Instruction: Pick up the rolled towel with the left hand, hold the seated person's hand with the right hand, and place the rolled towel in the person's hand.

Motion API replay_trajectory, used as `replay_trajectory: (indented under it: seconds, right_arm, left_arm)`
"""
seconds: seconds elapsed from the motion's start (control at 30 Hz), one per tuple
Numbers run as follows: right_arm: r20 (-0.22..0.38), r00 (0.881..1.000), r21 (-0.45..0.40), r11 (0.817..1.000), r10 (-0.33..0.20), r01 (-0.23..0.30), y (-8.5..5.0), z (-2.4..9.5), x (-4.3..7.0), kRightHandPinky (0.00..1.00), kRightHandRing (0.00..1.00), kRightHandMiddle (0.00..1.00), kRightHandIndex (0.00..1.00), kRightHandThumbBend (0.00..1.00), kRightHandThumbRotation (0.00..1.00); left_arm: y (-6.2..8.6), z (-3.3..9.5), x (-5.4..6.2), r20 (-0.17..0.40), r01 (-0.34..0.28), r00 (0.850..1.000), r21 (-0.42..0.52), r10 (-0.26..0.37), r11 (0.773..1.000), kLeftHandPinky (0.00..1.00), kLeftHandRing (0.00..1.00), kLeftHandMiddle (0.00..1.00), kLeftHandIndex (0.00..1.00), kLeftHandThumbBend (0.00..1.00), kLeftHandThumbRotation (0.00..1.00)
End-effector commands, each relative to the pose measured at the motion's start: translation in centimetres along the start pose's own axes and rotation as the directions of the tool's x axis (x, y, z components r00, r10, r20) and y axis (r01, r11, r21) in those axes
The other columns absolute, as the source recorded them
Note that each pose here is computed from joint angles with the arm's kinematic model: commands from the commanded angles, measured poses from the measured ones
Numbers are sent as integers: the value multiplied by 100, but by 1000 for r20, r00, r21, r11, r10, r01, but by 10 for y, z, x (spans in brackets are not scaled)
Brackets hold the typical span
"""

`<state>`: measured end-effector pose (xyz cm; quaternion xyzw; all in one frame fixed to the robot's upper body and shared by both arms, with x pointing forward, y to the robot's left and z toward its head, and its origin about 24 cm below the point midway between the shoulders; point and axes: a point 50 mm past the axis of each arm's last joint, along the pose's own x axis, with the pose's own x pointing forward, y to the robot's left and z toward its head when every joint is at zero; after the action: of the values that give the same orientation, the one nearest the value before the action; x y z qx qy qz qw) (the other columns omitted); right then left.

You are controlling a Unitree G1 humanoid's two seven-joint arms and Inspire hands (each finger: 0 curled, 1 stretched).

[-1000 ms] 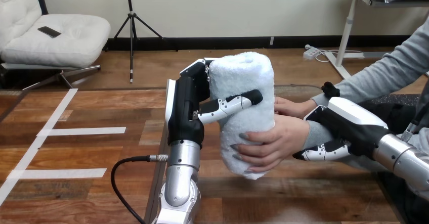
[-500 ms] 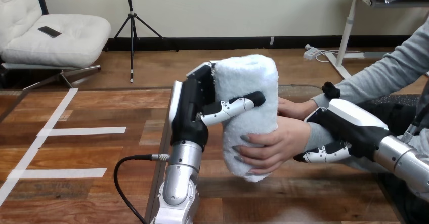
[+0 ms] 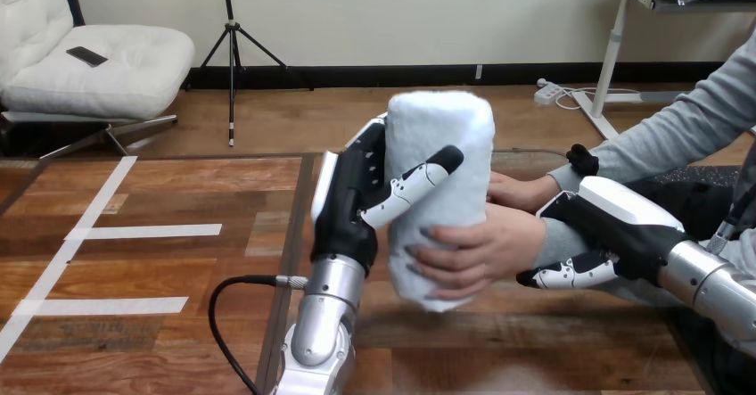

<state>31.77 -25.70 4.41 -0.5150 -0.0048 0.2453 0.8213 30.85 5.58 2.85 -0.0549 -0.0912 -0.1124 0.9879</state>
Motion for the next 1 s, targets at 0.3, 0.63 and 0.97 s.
replay_trajectory:
  seconds: [0.3, 0.63, 0.97]
  right_arm:
    - [92, 990, 18, 994, -110, 109, -20, 20, 13, 18, 22, 28, 29, 52, 31]
    - [85, 991, 28, 994, -108, 106, -20, 18, 12, 18, 22, 28, 29, 53, 33]
    - [92, 989, 28, 994, -112, 110, -20, 19, 12, 18, 22, 28, 29, 53, 34]
  left_arm:
    - [-11, 16, 8, 71, 63, 995, 31, -65, 998, 100, 100, 98, 97, 97, 90]
    - [-11, 18, 8, 85, 57, 995, 34, -60, 998, 100, 100, 99, 97, 95, 91]
    - [-9, 20, 8, 95, 53, 994, 36, -56, 998, 100, 100, 99, 96, 93, 91]
